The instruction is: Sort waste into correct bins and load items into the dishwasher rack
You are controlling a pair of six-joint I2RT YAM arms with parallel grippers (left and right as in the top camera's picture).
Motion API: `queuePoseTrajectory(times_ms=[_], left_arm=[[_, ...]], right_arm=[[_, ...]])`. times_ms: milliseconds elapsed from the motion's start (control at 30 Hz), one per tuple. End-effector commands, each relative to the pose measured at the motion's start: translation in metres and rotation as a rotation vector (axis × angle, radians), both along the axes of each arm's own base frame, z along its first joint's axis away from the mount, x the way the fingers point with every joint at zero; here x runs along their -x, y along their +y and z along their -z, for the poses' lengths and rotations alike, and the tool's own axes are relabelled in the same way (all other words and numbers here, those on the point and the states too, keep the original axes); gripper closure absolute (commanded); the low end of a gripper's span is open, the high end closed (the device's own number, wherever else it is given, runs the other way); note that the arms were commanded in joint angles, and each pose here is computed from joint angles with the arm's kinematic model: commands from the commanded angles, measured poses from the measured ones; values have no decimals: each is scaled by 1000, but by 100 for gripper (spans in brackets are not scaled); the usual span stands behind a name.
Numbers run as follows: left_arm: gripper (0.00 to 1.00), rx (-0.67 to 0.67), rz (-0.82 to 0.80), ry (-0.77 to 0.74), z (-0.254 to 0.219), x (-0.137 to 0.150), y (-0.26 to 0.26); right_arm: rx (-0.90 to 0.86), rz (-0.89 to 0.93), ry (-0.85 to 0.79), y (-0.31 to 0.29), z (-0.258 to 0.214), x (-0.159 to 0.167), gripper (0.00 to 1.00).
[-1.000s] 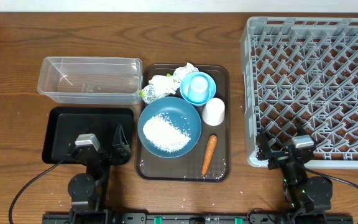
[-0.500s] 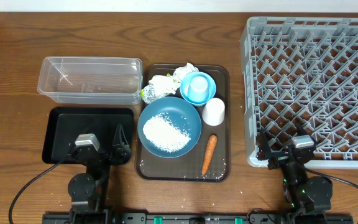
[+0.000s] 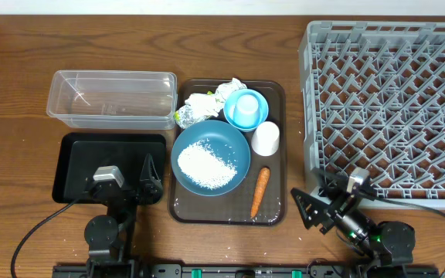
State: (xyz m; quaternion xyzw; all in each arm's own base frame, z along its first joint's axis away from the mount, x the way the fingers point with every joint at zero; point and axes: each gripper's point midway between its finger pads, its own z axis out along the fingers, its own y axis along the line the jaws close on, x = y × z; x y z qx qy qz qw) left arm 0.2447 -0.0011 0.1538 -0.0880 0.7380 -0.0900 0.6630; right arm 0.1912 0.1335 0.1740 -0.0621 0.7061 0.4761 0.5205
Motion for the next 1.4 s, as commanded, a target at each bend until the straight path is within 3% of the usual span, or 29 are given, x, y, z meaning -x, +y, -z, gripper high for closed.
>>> queuePoseTrajectory(times_ms=[0,100,400,600,933,1100,1233,1367], left_arm=[[1,-10,1,44,16,0,0],[1,-10,1,44,16,0,0],[1,-10,1,44,16,0,0],[1,-10,1,44,16,0,0],[1,-10,1,44,16,0,0],[1,-10,1,44,16,0,0],[1,-10,1,44,16,0,0],[1,-10,1,44,16,0,0]], right_arm=[[-169,-181,181,20,-7,25,1],[-124,-245,13,24,-29,35,1],[-2,-106,-136,11,-89,28,1],[258,77,-15,-13,-117,-2,1],[687,245,448,-51,-122,-69,1],[863,139,614,-24,-103,-90,1],[856,-27,662,23,-80,-101,1],[903,-51,684,42,-50,-123,1]])
